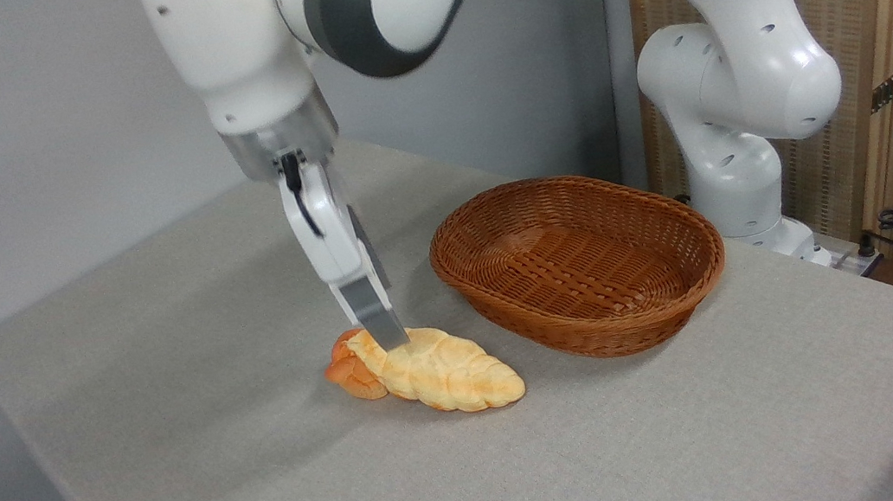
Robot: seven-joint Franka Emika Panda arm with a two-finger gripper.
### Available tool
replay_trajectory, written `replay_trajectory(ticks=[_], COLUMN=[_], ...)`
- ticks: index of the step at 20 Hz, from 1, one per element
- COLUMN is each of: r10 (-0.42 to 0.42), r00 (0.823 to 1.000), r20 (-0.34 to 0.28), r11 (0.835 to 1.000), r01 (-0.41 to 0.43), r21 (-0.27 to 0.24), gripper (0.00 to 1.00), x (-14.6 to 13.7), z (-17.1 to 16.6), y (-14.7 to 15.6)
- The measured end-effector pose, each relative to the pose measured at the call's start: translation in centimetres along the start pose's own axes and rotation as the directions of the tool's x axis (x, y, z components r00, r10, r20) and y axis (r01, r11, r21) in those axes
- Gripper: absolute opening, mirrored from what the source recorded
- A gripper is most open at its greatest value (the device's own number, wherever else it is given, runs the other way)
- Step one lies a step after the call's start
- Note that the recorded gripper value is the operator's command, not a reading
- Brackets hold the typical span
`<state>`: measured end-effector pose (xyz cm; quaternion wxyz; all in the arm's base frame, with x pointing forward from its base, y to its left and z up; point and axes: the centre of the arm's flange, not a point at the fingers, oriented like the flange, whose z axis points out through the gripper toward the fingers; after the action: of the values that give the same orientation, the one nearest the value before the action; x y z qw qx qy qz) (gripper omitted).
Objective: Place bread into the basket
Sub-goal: 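Close the gripper around the middle of the long bread roll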
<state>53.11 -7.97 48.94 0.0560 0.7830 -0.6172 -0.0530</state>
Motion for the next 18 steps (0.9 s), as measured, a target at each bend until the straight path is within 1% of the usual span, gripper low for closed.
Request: replay_trajectory(ticks=[1, 2, 3, 6, 7, 8, 9, 10, 11, 14, 16, 17, 18], r10=[0.05, 0.074, 0.117, 0.196, 0.235, 0.254, 0.289, 0.305, 0.334, 0.38, 0.392, 0.396, 0.406], r00=[0.999, 0.997, 0.993, 0.981, 0.972, 0.967, 0.957, 0.952, 0.943, 0.925, 0.92, 0.918, 0.914], r20=[0.0, 0.0, -0.001, -0.001, -0.001, -0.001, -0.002, -0.002, -0.001, 0.0, 0.001, 0.002, 0.004], r11=[0.999, 0.997, 0.993, 0.981, 0.972, 0.967, 0.957, 0.952, 0.943, 0.925, 0.92, 0.918, 0.914], r01=[-0.05, -0.074, -0.117, -0.196, -0.235, -0.254, -0.289, -0.305, -0.334, -0.38, -0.392, -0.396, -0.406], r21=[-0.001, -0.001, 0.002, 0.004, 0.005, 0.006, 0.01, 0.012, 0.015, 0.021, 0.021, 0.019, 0.014], gripper=[1.0, 1.0, 1.0, 1.0, 1.0, 1.0, 1.0, 1.0, 1.0, 1.0, 0.96, 0.88, 0.86], x=[-0.2, -0.3, -0.4, -0.7, -0.8, -0.9, -1.0, -1.0, -1.1, -1.2, -1.2, -1.1, -1.1], z=[0.8, 1.2, 1.9, 3.0, 3.3, 3.4, 3.6, 3.7, 3.8, 4.6, 5.2, 5.4, 5.7], y=[-0.1, -0.1, -0.2, -0.3, -0.4, -0.4, -0.5, -0.5, -0.6, -0.6, -0.8, -0.9, -1.0])
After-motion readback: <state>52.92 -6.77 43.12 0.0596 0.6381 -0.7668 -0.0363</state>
